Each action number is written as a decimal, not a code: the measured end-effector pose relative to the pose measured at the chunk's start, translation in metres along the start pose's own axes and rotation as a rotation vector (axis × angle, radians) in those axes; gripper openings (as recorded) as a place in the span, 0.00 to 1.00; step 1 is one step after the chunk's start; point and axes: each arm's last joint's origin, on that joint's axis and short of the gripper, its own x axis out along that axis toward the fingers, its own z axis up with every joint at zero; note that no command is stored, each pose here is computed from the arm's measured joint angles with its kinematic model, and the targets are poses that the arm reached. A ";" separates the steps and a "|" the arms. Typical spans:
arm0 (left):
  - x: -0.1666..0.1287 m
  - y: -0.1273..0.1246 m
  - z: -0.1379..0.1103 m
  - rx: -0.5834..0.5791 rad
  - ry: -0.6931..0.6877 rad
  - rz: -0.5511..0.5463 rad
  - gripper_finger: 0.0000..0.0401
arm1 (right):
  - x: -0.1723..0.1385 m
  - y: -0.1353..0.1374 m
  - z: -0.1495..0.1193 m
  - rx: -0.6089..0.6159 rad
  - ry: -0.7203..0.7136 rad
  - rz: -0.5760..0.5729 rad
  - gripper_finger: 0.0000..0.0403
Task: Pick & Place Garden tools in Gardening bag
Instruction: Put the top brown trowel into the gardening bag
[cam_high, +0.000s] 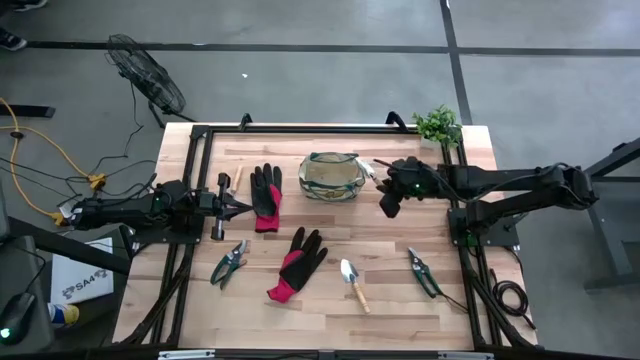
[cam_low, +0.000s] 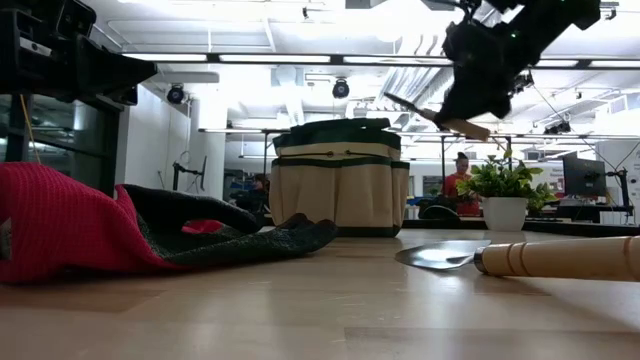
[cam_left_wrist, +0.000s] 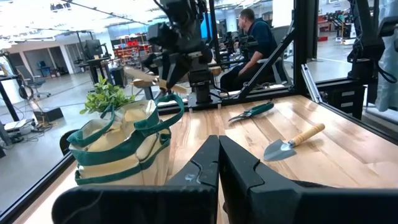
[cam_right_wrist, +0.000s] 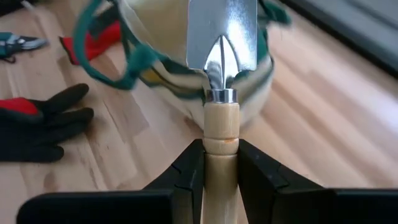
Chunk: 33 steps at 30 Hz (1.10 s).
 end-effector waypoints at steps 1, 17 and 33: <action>0.000 0.000 0.000 0.000 0.000 0.000 0.00 | 0.000 0.001 0.002 -0.017 -0.019 0.003 0.16; 0.000 0.000 0.000 0.000 0.000 0.000 0.00 | -0.016 0.008 0.037 -0.167 -0.194 -0.032 0.16; 0.000 0.000 0.000 0.000 0.000 0.000 0.00 | 0.017 0.029 0.078 -0.458 -0.021 -0.293 0.16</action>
